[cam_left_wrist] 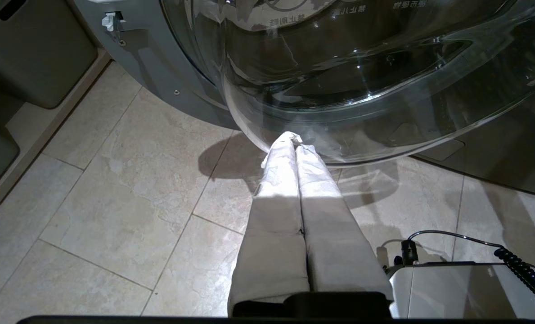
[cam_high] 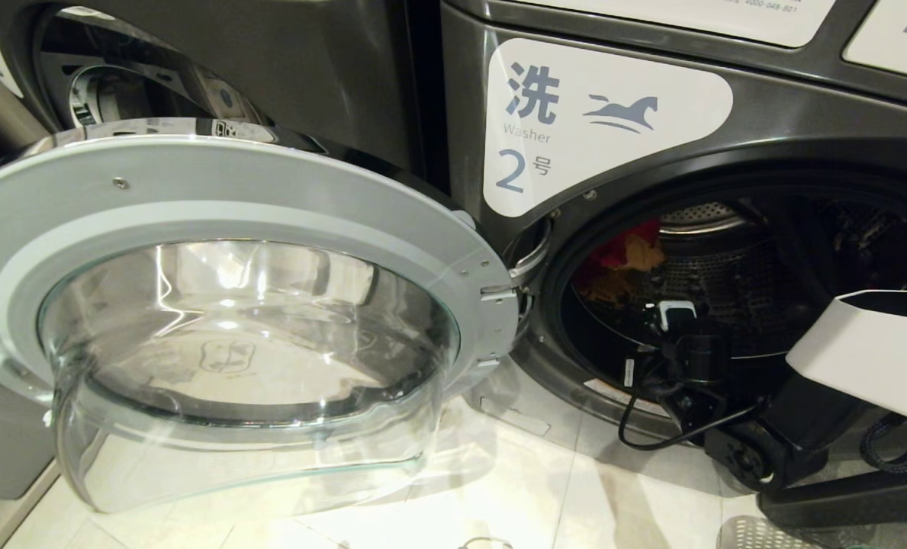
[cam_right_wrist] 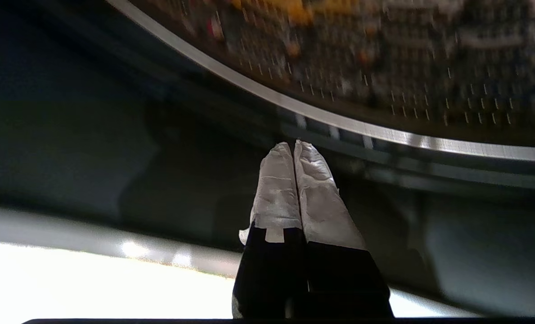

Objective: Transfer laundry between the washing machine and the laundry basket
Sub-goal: Pick a cloth and place it into the basket

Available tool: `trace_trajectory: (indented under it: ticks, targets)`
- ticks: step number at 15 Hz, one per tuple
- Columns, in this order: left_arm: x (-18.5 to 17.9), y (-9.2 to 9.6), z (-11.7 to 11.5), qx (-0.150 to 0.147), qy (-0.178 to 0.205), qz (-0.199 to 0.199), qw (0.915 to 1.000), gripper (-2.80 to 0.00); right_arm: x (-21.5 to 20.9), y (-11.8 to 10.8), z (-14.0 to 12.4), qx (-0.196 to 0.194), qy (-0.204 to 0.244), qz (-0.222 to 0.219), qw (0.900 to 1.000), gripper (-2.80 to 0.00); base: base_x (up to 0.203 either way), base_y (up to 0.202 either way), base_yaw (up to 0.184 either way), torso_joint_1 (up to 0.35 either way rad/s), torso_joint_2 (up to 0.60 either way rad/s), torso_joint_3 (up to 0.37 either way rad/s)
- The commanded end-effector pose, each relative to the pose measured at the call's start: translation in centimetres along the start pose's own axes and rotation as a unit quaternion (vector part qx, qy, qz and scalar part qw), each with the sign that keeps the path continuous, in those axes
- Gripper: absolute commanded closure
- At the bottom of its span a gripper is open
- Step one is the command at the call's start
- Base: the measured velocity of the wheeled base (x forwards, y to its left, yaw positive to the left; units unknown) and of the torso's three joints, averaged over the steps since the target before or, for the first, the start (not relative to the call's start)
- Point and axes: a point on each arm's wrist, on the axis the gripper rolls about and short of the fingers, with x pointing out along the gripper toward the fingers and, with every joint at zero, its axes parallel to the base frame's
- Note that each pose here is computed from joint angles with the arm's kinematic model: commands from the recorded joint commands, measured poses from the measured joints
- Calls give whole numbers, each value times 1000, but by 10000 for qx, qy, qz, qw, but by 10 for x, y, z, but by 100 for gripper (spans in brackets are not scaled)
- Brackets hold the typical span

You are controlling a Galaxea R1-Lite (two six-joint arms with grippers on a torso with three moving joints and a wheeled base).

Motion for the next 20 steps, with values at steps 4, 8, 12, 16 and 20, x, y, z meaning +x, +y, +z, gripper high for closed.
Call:
trace_trajectory:
  ticks: [4, 8, 12, 16, 20]
  targets:
    - [0, 0, 0, 1, 6, 0, 10000, 0, 26, 11, 12, 116, -275, 34, 9995, -280, 0, 0, 0, 0, 0, 0]
    - [0, 0, 0, 1, 6, 0, 10000, 0, 45, -1, 28, 230, -502, -341, 9979, -280, 0, 0, 0, 0, 0, 0]
    - [0, 0, 0, 1, 6, 0, 10000, 0, 71, -7, 31, 365, -564, -594, 9960, -280, 0, 0, 0, 0, 0, 0]
    - [0, 0, 0, 1, 6, 0, 10000, 0, 110, 7, 39, 532, -881, -568, 9931, -280, 0, 0, 0, 0, 0, 0]
    - [0, 0, 0, 1, 6, 0, 10000, 0, 155, 11, 57, 665, -1066, -669, 9898, -280, 0, 0, 0, 0, 0, 0]
